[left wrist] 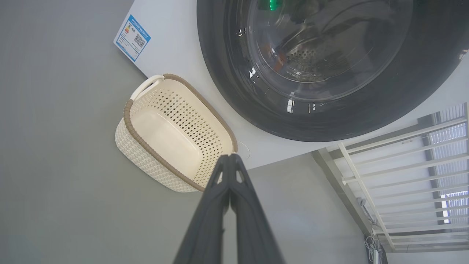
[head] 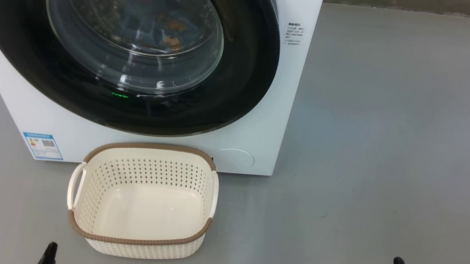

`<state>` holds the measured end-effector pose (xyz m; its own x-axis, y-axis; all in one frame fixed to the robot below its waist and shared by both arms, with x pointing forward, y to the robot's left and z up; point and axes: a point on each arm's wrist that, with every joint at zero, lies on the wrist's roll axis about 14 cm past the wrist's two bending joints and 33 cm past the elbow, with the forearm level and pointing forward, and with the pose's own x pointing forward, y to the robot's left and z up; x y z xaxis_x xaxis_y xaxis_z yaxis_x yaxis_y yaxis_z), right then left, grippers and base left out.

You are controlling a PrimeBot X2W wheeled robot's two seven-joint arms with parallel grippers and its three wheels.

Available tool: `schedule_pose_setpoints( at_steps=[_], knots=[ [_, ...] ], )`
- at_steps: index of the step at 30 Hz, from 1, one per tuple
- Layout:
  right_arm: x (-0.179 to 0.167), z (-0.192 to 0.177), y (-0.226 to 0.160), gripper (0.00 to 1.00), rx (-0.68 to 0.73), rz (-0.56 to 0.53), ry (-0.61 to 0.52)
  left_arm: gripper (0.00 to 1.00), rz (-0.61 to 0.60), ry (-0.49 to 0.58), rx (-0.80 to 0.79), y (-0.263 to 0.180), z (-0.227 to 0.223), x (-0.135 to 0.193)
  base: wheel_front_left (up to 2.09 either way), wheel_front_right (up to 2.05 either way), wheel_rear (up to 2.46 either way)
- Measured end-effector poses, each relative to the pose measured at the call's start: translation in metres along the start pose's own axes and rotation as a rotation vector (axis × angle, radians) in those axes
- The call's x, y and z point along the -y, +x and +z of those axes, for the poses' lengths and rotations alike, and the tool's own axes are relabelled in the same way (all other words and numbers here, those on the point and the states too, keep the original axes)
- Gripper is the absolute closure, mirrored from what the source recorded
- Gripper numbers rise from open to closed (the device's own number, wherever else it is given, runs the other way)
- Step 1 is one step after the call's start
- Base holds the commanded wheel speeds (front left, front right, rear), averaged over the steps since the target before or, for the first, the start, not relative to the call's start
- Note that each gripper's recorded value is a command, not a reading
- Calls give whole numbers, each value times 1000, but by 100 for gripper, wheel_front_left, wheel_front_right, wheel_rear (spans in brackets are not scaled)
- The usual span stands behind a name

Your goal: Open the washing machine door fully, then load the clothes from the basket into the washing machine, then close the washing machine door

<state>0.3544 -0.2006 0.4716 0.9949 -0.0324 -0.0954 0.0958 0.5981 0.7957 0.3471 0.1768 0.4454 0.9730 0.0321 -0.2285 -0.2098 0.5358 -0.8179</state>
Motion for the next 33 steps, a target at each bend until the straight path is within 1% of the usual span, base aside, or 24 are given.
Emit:
schedule_pose_setpoints(
  at_steps=[9,16,25,33],
  knots=[
    [-3,3,5,100,3,3,100,100,-2,-87,-15,1,0,-1,0,0,0],
    [-1,5,7,100,5,-5,178,100,-34,-162,-11,7,5,8,0,0,0],
    [-2,4,10,100,-2,-5,279,100,-41,-259,-18,8,7,8,0,0,0],
    [0,6,11,100,2,-10,373,100,-77,-337,-21,13,12,16,0,0,0]
  ],
)
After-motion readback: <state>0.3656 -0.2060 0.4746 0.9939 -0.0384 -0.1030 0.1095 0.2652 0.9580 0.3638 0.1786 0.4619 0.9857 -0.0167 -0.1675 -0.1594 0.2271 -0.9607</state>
